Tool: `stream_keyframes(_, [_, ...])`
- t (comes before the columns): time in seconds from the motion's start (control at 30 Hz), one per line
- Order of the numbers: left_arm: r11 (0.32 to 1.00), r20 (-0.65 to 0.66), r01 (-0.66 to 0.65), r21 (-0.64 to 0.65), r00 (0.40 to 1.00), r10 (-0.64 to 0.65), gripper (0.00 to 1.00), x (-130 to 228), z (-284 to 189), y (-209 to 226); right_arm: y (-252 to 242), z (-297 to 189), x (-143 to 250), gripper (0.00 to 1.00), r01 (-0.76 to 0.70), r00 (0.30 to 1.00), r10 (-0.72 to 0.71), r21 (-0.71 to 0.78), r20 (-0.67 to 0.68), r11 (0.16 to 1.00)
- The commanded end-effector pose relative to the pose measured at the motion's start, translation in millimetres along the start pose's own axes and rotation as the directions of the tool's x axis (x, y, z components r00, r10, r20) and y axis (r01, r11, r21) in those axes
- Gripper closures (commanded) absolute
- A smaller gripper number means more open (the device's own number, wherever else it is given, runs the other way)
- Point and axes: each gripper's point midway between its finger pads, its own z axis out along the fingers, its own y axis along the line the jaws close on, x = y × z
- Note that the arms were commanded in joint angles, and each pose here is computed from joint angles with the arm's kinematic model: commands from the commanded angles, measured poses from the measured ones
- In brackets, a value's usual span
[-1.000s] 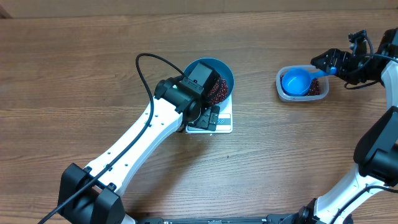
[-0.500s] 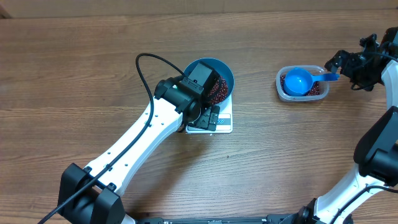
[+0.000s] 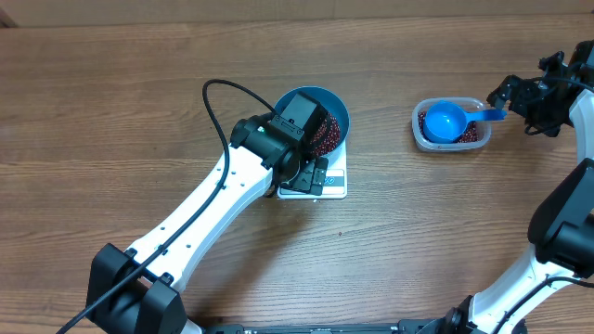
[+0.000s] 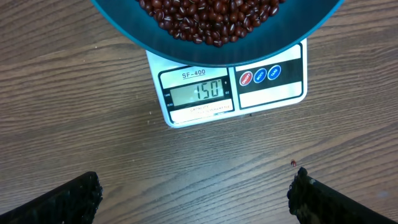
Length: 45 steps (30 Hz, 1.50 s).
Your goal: Scoop item into bowl and weigh 150g on scale
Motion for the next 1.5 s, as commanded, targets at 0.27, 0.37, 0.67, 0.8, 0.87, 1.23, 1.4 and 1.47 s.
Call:
stream_keyframes(0.27, [0.998,0.091,0.036,0.05,0.995,-0.041,0.01,-22,0,-13,-2,-2,-10,0.0,-0.004,1.0,0.004,0.008,0.024,1.0])
stream_keyframes(0.37, [0.998,0.094,0.036,0.048,0.995,-0.041,0.0,-23,0,-13,-2,-1,-10,0.0,-0.005,1.0,0.004,0.008,0.024,1.0])
stream_keyframes(0.67, [0.998,0.098,0.037,0.05,0.994,-0.042,0.01,-24,0,-13,-2,-2,-10,0.0,-0.004,1.0,0.004,0.008,0.024,1.0])
stream_keyframes(0.8, [0.989,0.128,-0.074,0.128,0.99,0.057,0.0,-33,-10,-30,-2,-1,-10,0.0,-0.005,1.0,0.004,0.008,0.024,1.0])
stream_keyframes(0.87, [0.993,0.161,-0.076,0.092,0.985,0.061,0.0,-45,-26,-23,-2,-1,-10,0.0,-0.005,1.0,0.004,0.008,0.024,1.0])
stream_keyframes(1.23, [0.993,0.502,0.07,0.093,0.858,-0.108,0.0,-148,-126,35,-2,-2,-10,0.0,-0.004,1.0,0.004,0.008,0.024,1.0])
stream_keyframes(1.4, [0.976,0.582,0.199,0.091,0.784,-0.214,0.0,-180,-133,96,-2,-1,-10,0.0,-0.005,1.0,0.004,0.008,0.024,1.0])
stream_keyframes(1.47, [0.965,0.599,0.247,0.085,0.762,-0.247,0.0,-190,-128,121,-2,-2,-10,0.0,-0.004,1.0,0.004,0.008,0.024,1.0])
